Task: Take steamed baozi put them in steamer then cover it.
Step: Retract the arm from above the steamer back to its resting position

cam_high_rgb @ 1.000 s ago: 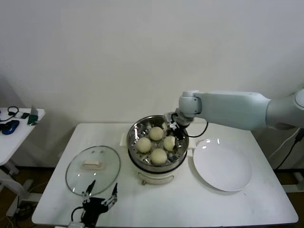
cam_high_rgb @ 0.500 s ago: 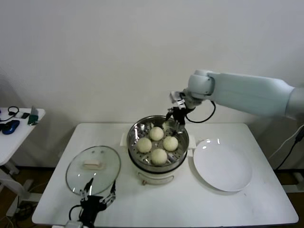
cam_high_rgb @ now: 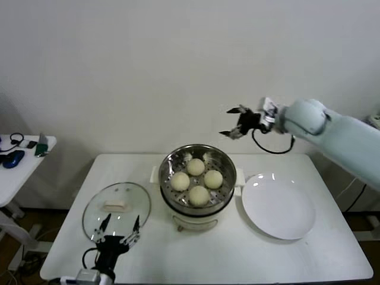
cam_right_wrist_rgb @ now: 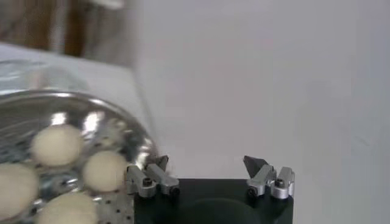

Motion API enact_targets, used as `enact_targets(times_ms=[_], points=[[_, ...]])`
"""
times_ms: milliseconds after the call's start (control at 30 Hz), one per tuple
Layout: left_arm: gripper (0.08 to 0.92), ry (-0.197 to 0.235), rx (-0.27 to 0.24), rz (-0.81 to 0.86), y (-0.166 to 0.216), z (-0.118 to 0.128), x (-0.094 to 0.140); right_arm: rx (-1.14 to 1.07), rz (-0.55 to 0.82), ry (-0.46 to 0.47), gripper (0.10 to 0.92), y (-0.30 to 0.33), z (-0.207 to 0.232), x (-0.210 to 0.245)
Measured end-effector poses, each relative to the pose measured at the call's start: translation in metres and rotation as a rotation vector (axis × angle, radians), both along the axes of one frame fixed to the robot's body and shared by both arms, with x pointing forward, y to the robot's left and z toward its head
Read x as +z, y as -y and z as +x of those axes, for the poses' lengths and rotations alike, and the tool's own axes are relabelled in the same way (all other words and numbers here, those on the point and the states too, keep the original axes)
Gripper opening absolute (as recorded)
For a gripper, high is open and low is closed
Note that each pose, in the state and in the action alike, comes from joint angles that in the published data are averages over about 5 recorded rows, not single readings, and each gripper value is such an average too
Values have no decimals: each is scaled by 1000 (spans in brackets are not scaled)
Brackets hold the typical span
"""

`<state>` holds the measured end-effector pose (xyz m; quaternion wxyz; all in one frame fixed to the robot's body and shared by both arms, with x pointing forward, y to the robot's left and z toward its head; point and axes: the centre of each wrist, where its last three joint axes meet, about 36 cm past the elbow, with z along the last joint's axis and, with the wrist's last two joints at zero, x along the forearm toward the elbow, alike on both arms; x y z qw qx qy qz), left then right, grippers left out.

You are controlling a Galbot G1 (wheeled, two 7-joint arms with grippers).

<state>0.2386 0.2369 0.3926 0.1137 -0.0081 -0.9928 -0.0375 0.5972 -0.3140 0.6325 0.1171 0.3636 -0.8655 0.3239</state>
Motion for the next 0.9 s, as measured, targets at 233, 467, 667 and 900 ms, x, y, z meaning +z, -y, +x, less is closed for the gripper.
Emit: enact_targets(times_ms=[233, 467, 667, 900], points=[[823, 54, -2, 29, -5, 9, 1, -166, 197, 80, 823, 39, -44, -46], [823, 93, -15, 77, -9, 12, -2, -321, 397, 148, 823, 90, -94, -104], [823, 113, -23, 119, -12, 10, -6, -460, 514, 175, 823, 127, -162, -175], [823, 126, -23, 166, -17, 6, -13, -579, 596, 202, 823, 136, -244, -247]])
